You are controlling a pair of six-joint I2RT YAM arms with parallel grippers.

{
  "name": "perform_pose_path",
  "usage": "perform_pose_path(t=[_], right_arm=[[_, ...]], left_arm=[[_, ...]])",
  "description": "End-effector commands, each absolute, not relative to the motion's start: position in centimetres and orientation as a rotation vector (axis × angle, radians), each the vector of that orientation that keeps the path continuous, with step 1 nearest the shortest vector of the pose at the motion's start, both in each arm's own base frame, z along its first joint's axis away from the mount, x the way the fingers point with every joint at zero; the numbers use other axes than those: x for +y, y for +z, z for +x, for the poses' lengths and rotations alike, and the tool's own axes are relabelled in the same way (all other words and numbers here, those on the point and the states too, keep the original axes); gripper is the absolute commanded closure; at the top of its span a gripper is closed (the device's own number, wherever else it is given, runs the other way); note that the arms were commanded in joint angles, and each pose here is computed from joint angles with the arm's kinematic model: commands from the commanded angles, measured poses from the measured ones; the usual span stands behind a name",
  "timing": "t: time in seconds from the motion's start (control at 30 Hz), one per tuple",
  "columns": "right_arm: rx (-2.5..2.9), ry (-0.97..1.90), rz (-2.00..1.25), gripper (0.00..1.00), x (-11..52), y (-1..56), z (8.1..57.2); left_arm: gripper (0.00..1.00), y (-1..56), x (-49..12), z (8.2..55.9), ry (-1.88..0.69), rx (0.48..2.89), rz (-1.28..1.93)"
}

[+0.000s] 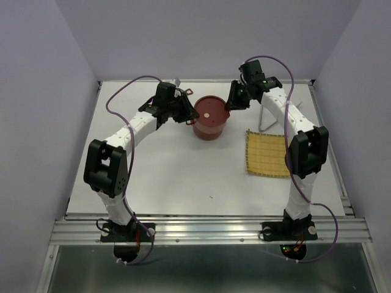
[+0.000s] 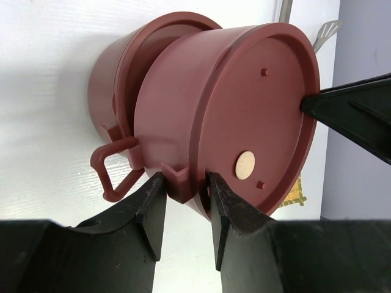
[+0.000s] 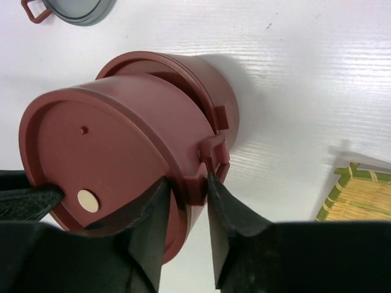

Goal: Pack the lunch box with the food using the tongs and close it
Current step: Place the packing box into the packing box.

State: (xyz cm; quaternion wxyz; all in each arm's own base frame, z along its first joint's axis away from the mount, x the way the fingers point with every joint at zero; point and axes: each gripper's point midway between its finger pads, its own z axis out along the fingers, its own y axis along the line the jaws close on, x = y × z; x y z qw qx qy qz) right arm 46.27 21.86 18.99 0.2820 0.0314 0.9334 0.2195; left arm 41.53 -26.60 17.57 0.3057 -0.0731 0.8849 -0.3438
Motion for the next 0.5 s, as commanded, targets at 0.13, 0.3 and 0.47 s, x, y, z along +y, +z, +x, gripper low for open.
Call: perform_pose_path(t=[0.13,0.3,0.47], right_arm=[[2.320,0.722,0.072,0.55,24.3,23.1,49.2],[2.295,0.768,0.070,0.54,24.9,23.7,49.5],[2.297,0.789,0.074,0.54,25.2,23.6,49.6]], left_arm=[[0.51,16.0,-26.2,40.7,-0.785,2.405,-0.069],[0.37,16.7,-25.7,41.2,-0.743,2.388,-0.066],[0.36,17.1,-25.6,41.6,-0.741,2.381,-0.063]])
